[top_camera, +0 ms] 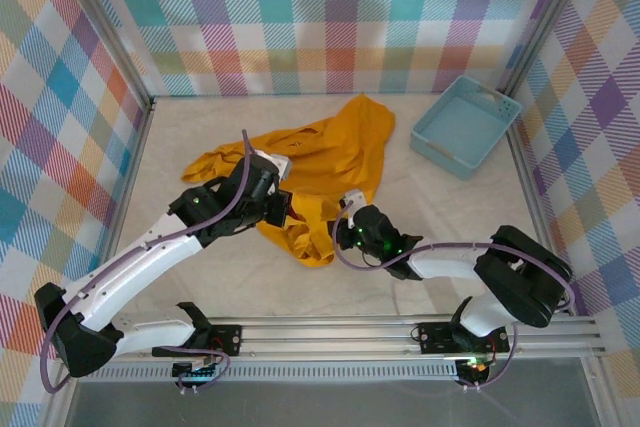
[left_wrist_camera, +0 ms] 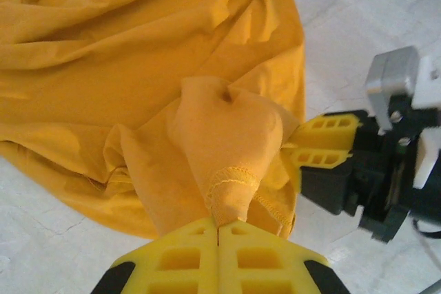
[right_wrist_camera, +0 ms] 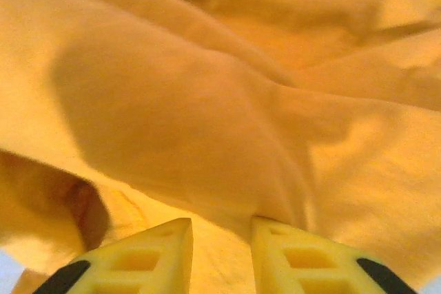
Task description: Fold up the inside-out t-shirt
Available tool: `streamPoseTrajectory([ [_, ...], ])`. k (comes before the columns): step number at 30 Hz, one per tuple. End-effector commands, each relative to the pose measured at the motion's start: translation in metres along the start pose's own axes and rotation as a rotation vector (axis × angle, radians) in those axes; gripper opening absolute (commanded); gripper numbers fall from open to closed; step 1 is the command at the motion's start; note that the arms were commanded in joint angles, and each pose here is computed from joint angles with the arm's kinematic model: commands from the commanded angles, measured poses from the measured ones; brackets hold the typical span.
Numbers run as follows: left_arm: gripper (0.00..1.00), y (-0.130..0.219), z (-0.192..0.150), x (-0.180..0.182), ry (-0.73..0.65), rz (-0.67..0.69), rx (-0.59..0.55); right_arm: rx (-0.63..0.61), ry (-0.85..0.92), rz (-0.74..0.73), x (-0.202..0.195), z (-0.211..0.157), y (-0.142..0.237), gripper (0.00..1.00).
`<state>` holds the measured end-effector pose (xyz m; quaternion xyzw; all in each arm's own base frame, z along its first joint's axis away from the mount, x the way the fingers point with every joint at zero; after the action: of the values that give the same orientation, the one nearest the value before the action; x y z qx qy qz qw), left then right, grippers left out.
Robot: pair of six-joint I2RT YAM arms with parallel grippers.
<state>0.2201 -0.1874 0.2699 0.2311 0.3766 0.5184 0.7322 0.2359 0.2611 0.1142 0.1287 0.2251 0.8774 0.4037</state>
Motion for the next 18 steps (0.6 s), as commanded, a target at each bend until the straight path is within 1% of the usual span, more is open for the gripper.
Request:
streamPoseTrajectory([
  [1,0.01,-0.002,-0.007,0.009,0.051,0.013,-0.005,0.03,0.013,0.055,0.004,-0.003,0.007,0.48],
  [2,0.01,0.001,-0.005,0.007,0.062,-0.015,-0.022,0.041,0.021,0.074,0.007,-0.005,0.008,0.56],
  [3,0.02,0.004,-0.003,0.005,0.068,-0.035,-0.037,0.053,0.024,0.079,0.009,-0.008,0.007,0.6],
  [6,0.03,0.012,0.003,0.0,0.081,-0.081,-0.083,0.102,0.033,0.08,0.01,-0.017,-0.001,0.61],
  [9,0.03,0.014,0.006,-0.003,0.088,-0.108,-0.091,0.125,0.042,0.076,0.012,-0.013,-0.01,0.59],
  [10,0.03,0.014,0.006,-0.004,0.088,-0.109,-0.092,0.134,0.045,0.044,0.008,-0.01,-0.014,0.56],
  [11,0.03,0.014,0.006,-0.003,0.088,-0.105,-0.092,0.136,0.048,0.016,0.005,-0.008,-0.018,0.47],
  [12,0.03,0.013,0.006,-0.002,0.088,-0.097,-0.094,0.133,0.05,-0.004,0.002,-0.006,-0.019,0.36],
  [14,0.03,0.014,0.008,0.003,0.089,-0.059,-0.111,0.137,0.044,-0.059,-0.01,-0.002,-0.018,0.06],
  [15,0.02,0.014,0.008,0.006,0.086,-0.035,-0.118,0.134,0.05,-0.076,-0.014,0.001,-0.014,0.0],
  [18,0.0,0.015,0.011,0.014,0.068,0.04,-0.13,0.119,0.089,-0.146,-0.029,0.014,0.014,0.0],
])
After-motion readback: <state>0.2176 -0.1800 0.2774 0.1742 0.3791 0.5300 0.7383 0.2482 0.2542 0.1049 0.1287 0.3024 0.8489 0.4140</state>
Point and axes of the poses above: each hand's point on the last joint's axis, 136 mm out from that joint toward the fingers, its own y axis back along the fingers, its own x axis along the line the jaws close on, z = x × y, the point moved 5 cm from there along y, back along the fingers, and after that the axes turned 15 degrees about y, right-handed, at the moved point
